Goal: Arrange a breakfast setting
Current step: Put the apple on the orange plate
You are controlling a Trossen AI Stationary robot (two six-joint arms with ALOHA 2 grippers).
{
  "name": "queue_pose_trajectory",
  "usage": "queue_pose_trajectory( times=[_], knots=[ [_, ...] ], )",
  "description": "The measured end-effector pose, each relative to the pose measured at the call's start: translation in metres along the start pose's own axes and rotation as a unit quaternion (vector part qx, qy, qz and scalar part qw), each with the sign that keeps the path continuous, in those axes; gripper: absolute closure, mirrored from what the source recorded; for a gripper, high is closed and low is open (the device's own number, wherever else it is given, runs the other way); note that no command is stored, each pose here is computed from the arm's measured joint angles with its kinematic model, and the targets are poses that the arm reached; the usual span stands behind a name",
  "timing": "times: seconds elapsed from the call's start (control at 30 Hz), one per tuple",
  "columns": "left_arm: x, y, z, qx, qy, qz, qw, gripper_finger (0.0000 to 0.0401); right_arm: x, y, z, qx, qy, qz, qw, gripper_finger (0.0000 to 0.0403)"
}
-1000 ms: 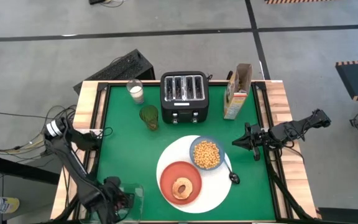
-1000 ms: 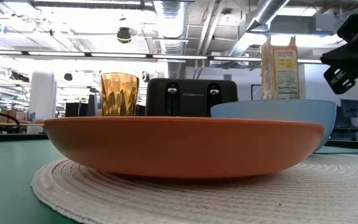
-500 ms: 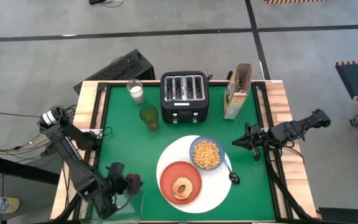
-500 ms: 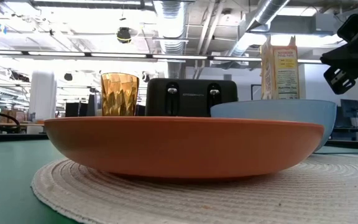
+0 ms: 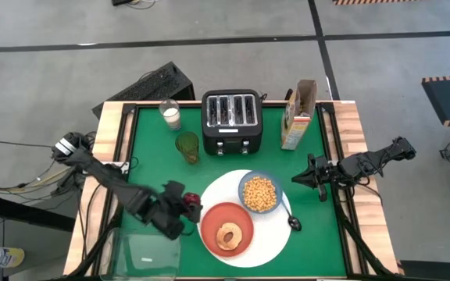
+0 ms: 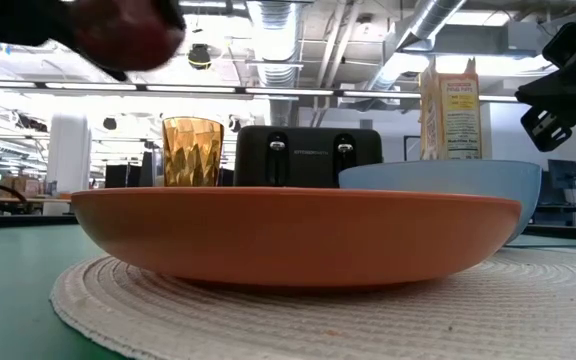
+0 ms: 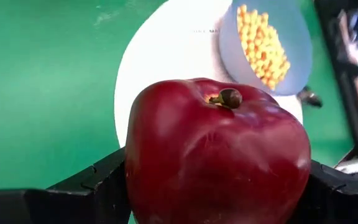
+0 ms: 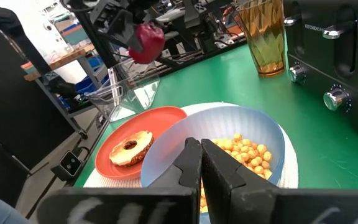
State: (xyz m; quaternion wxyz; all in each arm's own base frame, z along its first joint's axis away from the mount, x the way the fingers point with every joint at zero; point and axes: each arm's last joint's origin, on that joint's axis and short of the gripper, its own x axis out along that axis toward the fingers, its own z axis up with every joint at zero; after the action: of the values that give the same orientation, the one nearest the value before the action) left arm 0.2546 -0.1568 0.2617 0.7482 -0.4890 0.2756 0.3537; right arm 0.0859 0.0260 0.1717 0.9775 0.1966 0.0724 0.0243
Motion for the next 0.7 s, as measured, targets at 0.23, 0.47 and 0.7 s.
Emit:
queue_pose_trajectory(
  times=[0.23,0.47,0.7],
  knots=[
    [0.023,-0.016,0.031,0.090,0.054,-0.016,0.994,0.0114,0.000,0.000,0.000,0.000,0.000,0.000,1.000,0.0369],
    [0.043,-0.024,0.048,0.141,0.082,-0.031,0.986,0.0114,0.000,0.000,0.000,0.000,0.000,0.000,1.000,0.0369],
    [0.071,-0.031,0.045,0.173,0.125,-0.052,0.976,0.0114,0.000,0.000,0.000,0.000,0.000,0.000,1.000,0.0369]
  ],
)
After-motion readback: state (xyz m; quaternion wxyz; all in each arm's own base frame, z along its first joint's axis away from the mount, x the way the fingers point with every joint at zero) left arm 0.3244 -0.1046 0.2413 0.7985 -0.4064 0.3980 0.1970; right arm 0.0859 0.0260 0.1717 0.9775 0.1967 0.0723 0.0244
